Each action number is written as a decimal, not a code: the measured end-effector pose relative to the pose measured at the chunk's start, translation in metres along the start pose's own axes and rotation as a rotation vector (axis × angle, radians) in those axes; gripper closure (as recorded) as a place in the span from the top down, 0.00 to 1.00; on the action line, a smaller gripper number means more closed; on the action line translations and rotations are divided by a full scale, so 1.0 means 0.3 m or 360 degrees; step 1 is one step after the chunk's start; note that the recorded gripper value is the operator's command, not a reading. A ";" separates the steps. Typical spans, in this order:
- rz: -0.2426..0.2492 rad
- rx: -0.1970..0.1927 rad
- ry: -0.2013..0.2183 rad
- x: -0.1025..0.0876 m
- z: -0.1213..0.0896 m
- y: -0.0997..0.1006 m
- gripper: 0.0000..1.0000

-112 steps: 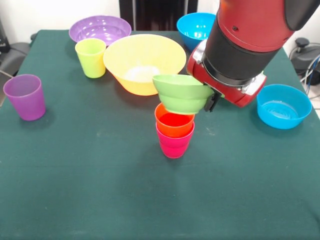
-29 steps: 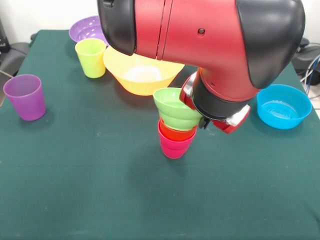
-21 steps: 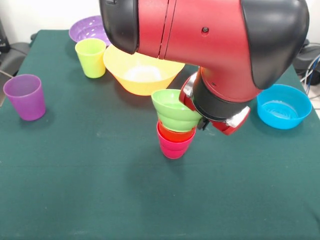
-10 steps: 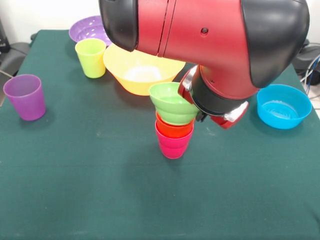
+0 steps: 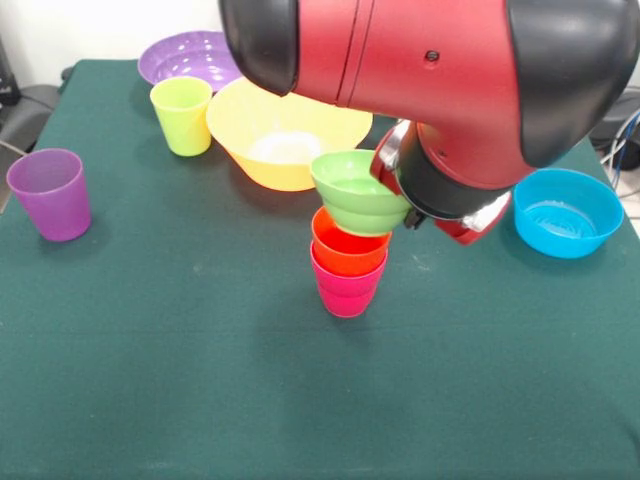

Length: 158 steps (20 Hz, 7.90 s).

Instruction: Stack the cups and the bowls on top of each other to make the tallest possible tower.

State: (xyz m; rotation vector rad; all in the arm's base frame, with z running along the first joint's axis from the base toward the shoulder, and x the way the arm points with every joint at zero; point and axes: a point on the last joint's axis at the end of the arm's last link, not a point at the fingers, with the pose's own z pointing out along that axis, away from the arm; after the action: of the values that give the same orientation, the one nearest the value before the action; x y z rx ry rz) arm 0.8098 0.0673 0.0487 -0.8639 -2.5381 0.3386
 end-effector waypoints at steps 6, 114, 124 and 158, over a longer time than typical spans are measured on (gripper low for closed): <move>0.0011 0.0052 0.0075 0.079 -0.008 -0.005 0.00; 0.0066 0.0057 0.0028 -0.065 0.044 -0.033 0.00; 0.0087 0.0062 0.0080 -0.086 0.046 -0.052 0.00; 0.0142 0.0016 0.0160 -0.142 0.006 -0.053 0.00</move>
State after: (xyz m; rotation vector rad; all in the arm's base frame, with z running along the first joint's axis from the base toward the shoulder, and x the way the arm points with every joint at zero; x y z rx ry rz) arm 0.8309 0.0281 0.0393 -0.9681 -2.4090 0.3273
